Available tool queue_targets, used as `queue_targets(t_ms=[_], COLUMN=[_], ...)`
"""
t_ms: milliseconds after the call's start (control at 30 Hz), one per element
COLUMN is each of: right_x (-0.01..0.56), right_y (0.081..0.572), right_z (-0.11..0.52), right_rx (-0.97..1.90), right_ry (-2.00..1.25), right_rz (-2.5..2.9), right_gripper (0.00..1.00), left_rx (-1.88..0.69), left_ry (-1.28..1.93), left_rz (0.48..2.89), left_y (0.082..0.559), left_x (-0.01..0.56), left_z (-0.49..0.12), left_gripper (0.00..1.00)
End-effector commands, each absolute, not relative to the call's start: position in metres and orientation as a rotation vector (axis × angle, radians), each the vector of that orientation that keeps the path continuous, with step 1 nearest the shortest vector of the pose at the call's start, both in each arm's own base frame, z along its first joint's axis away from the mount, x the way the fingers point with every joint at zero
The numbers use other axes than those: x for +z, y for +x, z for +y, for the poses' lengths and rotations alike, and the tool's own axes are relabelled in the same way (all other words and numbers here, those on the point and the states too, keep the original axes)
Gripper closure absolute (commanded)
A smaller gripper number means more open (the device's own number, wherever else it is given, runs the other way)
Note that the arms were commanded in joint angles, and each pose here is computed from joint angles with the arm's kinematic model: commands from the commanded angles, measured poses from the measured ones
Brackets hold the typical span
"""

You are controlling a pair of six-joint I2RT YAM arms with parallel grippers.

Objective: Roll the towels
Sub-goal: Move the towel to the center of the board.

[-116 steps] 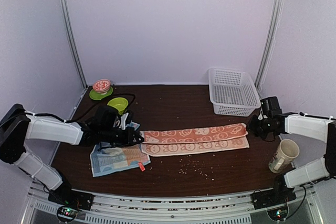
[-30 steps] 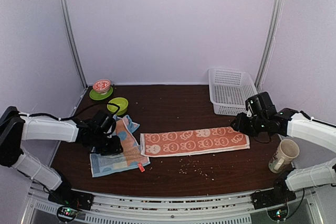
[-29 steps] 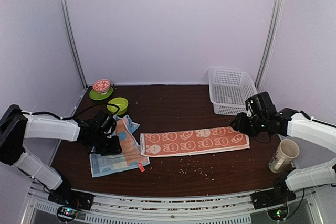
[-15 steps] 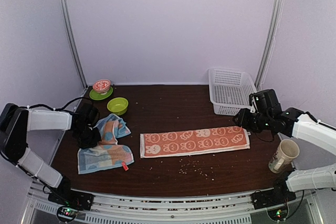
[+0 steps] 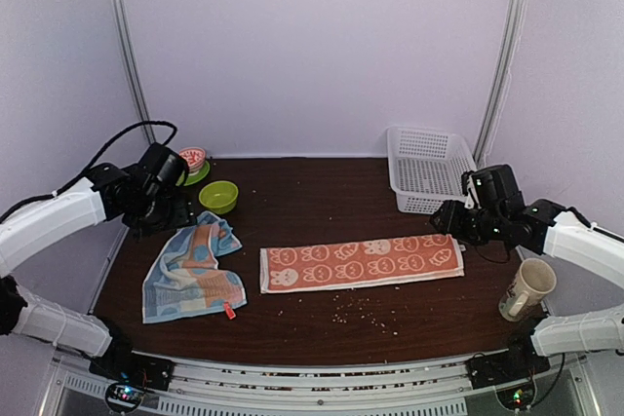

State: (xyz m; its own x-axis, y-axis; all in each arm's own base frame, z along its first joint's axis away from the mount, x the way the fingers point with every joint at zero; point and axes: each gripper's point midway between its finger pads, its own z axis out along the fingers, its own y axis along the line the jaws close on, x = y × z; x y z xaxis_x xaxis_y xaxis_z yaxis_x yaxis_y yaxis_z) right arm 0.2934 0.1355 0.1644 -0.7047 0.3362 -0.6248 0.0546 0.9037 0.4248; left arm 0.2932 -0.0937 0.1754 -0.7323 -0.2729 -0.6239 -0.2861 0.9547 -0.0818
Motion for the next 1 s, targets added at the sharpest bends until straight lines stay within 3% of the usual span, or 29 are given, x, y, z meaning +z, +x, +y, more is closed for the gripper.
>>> queue_targets(t_ms=[0,200,367,633,967], right_x=[0.181,0.178,0.170,0.154,0.154], right_y=[0.296,0.291,0.285,0.281,0.275], right_z=[0.138,0.139,0.140,0.143,0.134], right_rx=[0.516,0.533,0.562,0.583,0.520], right_ry=[0.258,0.265,0.293,0.339,0.387], right_rz=[2.274,2.288,2.302,2.334,2.339], right_gripper=[0.41,0.42,0.42,0.43,0.43], left_rx=[-0.313,-0.554,-0.631,-0.475,-0.329], left_ry=[-0.115,0.199,0.259,0.207,0.086], left_rz=[2.490,2.521,2.584,2.788,2.856], left_y=[0.293,0.303,0.306,0.288,0.271], left_x=[0.174,0.155,0.118,0.030,0.002], left_z=[-0.213,-0.340,-0.371,-0.338,-0.261], left_gripper=[0.25,0.45,0.63,0.69,0.70])
